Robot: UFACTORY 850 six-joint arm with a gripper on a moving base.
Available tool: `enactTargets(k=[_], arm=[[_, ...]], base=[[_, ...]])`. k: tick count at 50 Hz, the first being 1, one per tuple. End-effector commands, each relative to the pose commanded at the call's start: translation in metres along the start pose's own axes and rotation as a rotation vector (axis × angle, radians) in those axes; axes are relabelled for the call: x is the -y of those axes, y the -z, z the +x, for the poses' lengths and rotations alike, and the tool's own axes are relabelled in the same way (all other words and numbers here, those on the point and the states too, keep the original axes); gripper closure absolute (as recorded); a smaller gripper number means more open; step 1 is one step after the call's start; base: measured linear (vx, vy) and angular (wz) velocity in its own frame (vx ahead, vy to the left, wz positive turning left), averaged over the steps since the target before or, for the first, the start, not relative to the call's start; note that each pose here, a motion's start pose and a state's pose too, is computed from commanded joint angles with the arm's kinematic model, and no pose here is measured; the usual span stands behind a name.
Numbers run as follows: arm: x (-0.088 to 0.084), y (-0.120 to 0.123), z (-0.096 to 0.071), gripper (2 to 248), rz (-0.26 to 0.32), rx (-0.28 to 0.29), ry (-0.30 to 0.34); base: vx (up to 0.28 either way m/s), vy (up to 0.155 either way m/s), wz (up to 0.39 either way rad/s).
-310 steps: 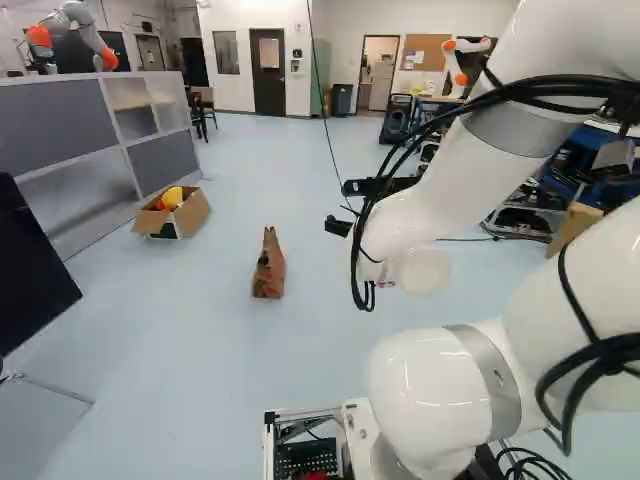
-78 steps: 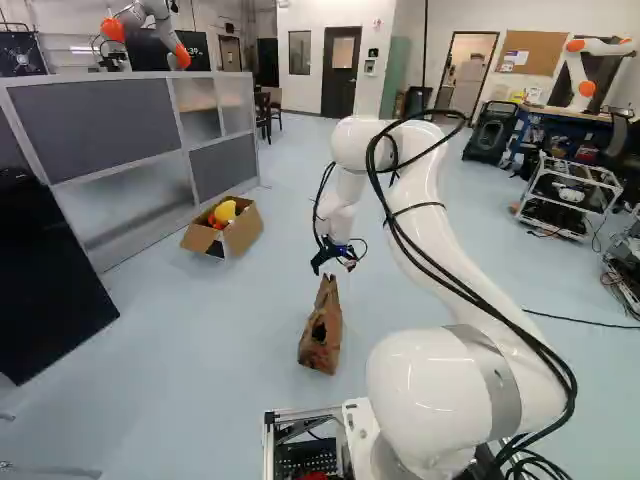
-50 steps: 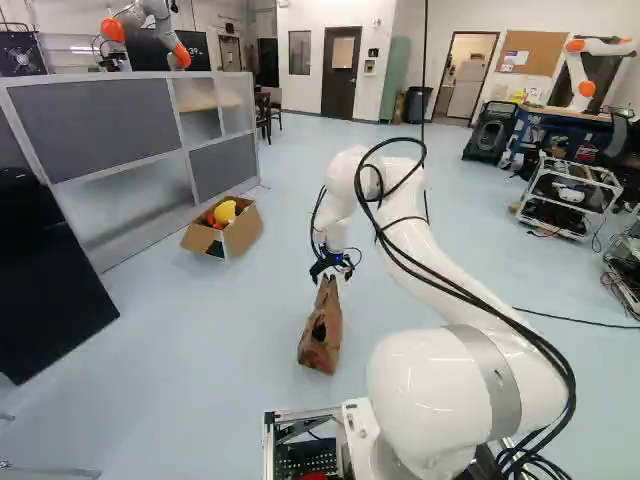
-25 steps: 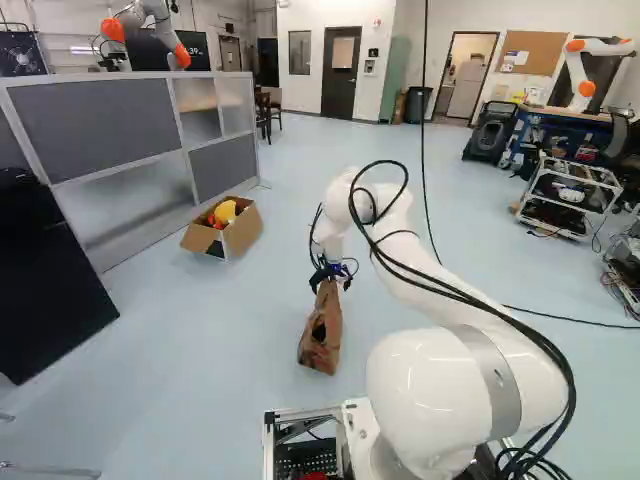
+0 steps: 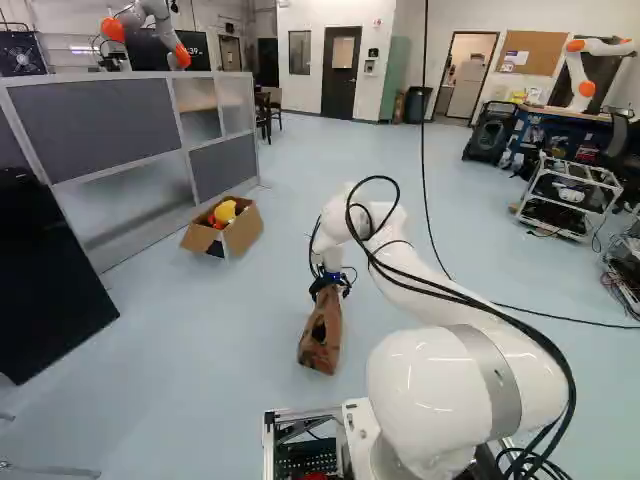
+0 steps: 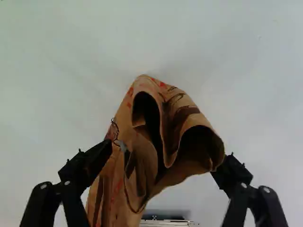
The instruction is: Pick up the grocery bag from the ground
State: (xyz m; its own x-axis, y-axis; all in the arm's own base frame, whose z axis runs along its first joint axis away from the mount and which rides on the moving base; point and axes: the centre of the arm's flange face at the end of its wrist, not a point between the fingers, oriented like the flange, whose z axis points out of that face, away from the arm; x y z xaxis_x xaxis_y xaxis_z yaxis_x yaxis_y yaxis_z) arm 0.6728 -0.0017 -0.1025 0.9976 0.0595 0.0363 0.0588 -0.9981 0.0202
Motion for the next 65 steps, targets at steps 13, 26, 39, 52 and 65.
enactTargets(k=[13, 26, 39, 52, 65], arm=[[0.0, 0.0, 0.0, 101, 0.0, 0.0, 0.0], [0.0, 0.0, 0.0, 177, 0.0, 0.0, 0.0], [0.0, 0.0, 0.0, 228, 0.0, 0.0, 0.0], [0.0, 0.004, 0.0, 228, 0.0, 0.0, 0.0], [-0.001, 0.037, 0.002, 228, 0.0, -0.001, 0.0]], base=[[0.0, 0.0, 0.0], [0.0, 0.0, 0.0], [0.0, 0.0, 0.0], [0.0, 0.0, 0.0], [0.0, 0.0, 0.0]])
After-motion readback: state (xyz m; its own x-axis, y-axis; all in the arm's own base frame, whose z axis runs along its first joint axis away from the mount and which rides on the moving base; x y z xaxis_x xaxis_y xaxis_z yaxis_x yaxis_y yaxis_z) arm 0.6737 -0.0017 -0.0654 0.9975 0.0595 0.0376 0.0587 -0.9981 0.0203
